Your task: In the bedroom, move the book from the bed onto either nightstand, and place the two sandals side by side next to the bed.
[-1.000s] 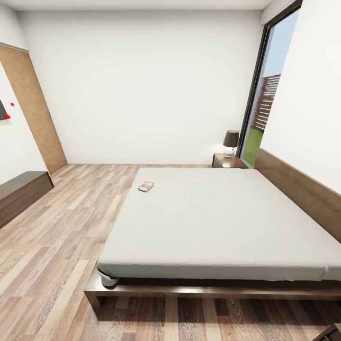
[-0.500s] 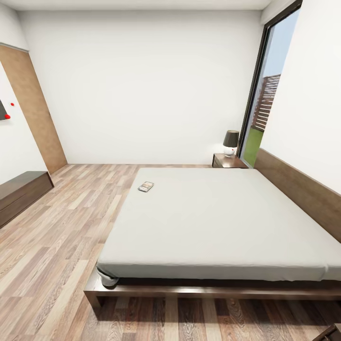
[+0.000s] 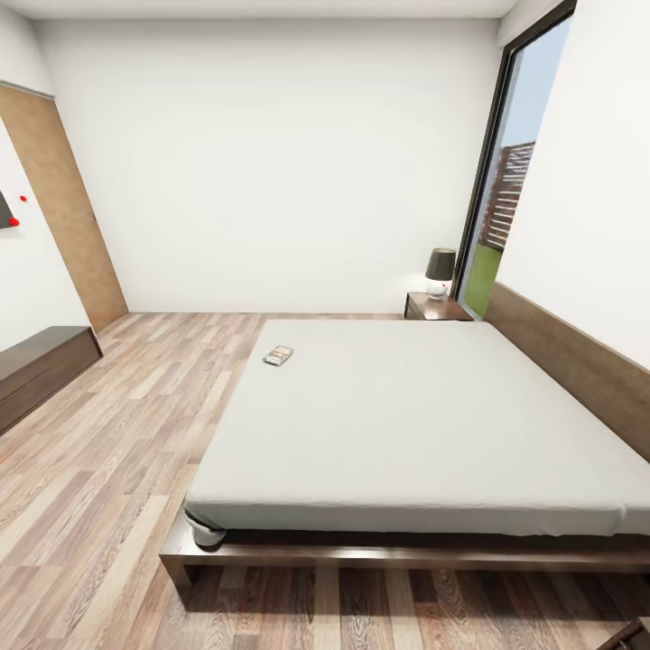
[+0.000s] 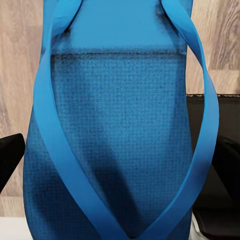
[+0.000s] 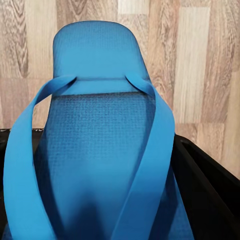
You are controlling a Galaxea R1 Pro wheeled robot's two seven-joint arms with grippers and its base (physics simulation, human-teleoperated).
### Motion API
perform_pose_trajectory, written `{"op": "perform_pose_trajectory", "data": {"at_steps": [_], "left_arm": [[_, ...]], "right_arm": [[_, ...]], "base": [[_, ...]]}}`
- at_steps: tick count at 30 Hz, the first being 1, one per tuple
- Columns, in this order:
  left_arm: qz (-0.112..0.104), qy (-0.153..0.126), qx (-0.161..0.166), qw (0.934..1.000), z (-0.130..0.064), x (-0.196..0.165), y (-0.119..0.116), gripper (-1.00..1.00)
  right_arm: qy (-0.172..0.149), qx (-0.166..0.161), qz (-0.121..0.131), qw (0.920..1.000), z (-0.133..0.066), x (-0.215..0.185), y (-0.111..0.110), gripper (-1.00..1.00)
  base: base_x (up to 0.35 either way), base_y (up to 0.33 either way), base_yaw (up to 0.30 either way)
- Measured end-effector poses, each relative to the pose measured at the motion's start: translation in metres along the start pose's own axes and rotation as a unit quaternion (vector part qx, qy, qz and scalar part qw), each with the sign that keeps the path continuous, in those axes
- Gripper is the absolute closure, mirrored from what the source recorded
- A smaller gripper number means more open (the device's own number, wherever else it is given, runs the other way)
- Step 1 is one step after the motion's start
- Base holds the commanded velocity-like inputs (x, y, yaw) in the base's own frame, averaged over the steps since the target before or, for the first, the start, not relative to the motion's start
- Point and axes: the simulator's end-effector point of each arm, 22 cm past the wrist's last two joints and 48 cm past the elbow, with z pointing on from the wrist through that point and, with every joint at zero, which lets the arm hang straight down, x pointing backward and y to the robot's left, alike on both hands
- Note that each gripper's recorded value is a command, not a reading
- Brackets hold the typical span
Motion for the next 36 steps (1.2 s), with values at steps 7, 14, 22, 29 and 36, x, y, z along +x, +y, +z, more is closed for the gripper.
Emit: {"op": "perform_pose_trajectory", "data": {"at_steps": [7,14,22,29,36], "left_arm": [[0.0,0.0,0.0,1.0,0.005,-0.003,0.0,1.0],[0.0,0.0,0.001,1.0,0.01,-0.005,0.0,1.0],[0.003,0.021,0.002,0.9998,0.016,-0.004,-0.001,1.0],[0.003,0.028,0.002,0.9996,0.022,-0.01,-0.001,1.0],[0.004,0.029,0.003,0.9996,0.027,-0.019,-0.002,1.0]], "right_arm": [[0.0,0.0,0.0,1.0,0.005,-0.002,0.0,1.0],[0.0,-0.001,0.0,1.0,0.011,-0.003,0.001,1.0],[0.0,-0.003,0.0,1.0,0.018,-0.004,0.005,1.0],[0.0,-0.003,0.0,1.0,0.024,-0.005,0.006,1.0],[0.0,-0.003,0.0,1.0,0.031,-0.005,0.006,1.0]], "base": [[0.0,0.0,0.0],[0.0,0.0,0.0],[0.0,0.0,0.0],[0.0,0.0,0.0],[0.0,0.0,0.0]]}}
